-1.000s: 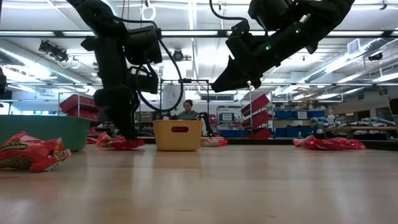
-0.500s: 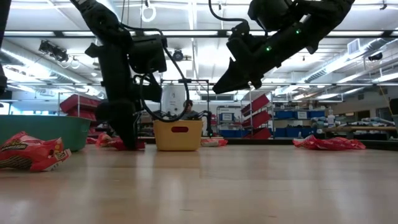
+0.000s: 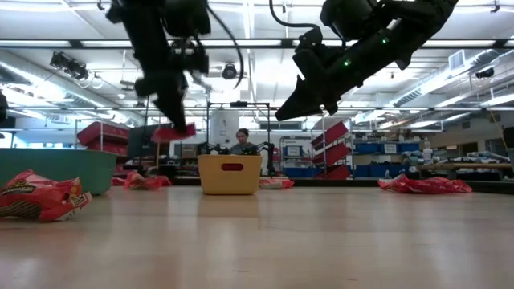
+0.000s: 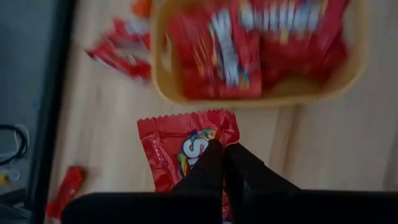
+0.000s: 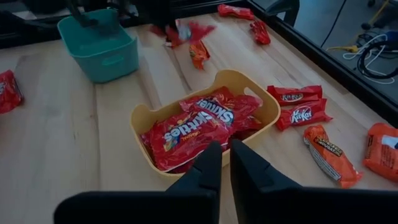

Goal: Sort candy
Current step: Put the red candy into the yellow bin, then put the orange candy into the green bin

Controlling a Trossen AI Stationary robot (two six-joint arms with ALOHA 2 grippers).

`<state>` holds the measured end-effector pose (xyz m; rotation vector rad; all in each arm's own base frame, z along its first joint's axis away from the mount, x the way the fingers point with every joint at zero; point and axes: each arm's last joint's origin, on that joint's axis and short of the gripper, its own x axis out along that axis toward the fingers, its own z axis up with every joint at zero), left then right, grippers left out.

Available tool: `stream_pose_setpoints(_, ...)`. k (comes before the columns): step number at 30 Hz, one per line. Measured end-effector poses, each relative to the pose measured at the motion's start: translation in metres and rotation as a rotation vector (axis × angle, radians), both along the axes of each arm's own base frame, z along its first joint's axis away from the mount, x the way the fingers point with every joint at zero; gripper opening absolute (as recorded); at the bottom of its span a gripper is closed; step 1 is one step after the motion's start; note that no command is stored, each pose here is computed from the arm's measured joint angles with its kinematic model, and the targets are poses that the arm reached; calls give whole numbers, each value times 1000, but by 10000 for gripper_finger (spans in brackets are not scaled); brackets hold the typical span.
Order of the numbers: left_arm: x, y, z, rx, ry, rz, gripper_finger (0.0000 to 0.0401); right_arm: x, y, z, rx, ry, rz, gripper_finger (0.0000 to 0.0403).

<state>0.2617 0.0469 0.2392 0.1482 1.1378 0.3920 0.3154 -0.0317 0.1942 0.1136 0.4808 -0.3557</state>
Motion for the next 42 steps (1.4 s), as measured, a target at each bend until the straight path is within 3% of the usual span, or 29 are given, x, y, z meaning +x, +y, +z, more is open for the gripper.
stream_pose_setpoints(3, 3, 1, 12, 5, -86, -4, 1, 0, 0, 0, -3, 0, 2, 21)
stream_pose_setpoints(13, 46, 19, -11, -93, -260, -176, 0, 0, -3, 1, -7, -15, -6, 20)
stream_pose_setpoints(29, 60, 55, -52, -164, -223, -157, 5, 0, -9, 1, -4, -15, -27, 25)
stream_pose_setpoints(34, 62, 53, -52, -133, -218, -215, 27, -1, -13, 1, 0, -17, -43, 33)
stream_pose_setpoints(42, 63, 49, -49, -141, -237, -212, 83, -1, -14, 1, -1, -17, -43, 70)
